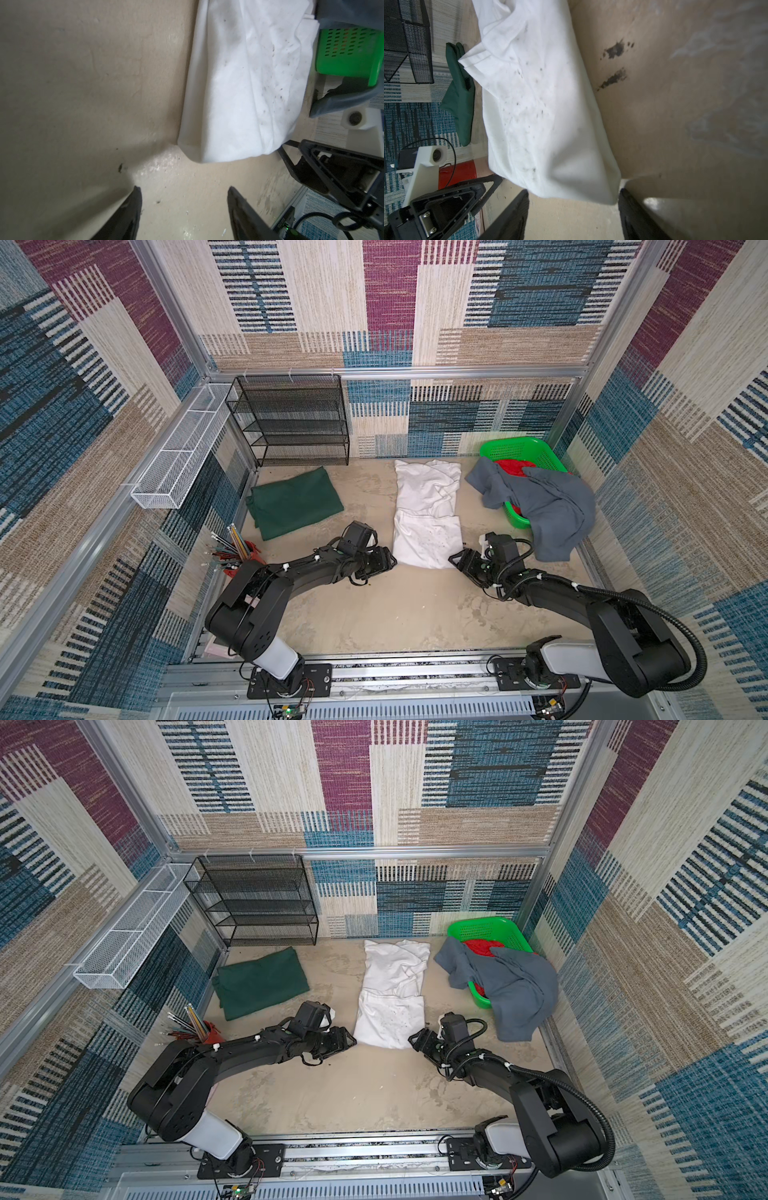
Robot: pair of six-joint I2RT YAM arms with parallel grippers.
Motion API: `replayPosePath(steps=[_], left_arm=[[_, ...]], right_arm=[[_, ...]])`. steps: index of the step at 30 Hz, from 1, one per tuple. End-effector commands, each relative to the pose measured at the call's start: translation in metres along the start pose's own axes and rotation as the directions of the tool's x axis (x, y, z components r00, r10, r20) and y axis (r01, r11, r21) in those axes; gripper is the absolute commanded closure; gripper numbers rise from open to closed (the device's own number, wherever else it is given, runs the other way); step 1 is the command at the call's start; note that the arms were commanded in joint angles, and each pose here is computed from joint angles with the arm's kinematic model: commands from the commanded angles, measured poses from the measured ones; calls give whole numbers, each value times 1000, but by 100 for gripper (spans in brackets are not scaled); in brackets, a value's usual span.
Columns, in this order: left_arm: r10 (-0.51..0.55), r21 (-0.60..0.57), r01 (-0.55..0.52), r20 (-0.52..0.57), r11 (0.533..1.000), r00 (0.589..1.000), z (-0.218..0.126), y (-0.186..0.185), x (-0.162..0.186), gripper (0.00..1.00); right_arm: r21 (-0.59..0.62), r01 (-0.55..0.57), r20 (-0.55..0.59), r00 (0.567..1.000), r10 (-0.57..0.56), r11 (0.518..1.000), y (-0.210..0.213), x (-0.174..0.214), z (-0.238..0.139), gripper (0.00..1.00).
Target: Fold and stack the t-shirts
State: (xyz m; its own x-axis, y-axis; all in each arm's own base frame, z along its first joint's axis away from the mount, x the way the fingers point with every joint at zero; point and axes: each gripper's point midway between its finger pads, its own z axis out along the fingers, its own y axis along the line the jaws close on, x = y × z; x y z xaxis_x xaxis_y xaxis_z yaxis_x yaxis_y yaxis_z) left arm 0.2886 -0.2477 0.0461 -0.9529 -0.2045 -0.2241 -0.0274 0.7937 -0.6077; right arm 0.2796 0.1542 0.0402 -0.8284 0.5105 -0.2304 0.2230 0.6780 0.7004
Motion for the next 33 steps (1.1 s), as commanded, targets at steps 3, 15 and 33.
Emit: replayPosePath(steps=[3,15,33], left_arm=[[-42,4,42,-29,999,999,13,5,5,34],[-48,-12,48,-64,999,997,29,12,9,53],[53,-29,-56,-81,998,995,33,-2,-8,100]], right_arm=[[106,-42,-29,999,45,993,-28,13,1,32],[95,-48,-21,999,51,994,-34,15,6,58],[83,4,-18,1000,-2,997,-28,9,11,98]])
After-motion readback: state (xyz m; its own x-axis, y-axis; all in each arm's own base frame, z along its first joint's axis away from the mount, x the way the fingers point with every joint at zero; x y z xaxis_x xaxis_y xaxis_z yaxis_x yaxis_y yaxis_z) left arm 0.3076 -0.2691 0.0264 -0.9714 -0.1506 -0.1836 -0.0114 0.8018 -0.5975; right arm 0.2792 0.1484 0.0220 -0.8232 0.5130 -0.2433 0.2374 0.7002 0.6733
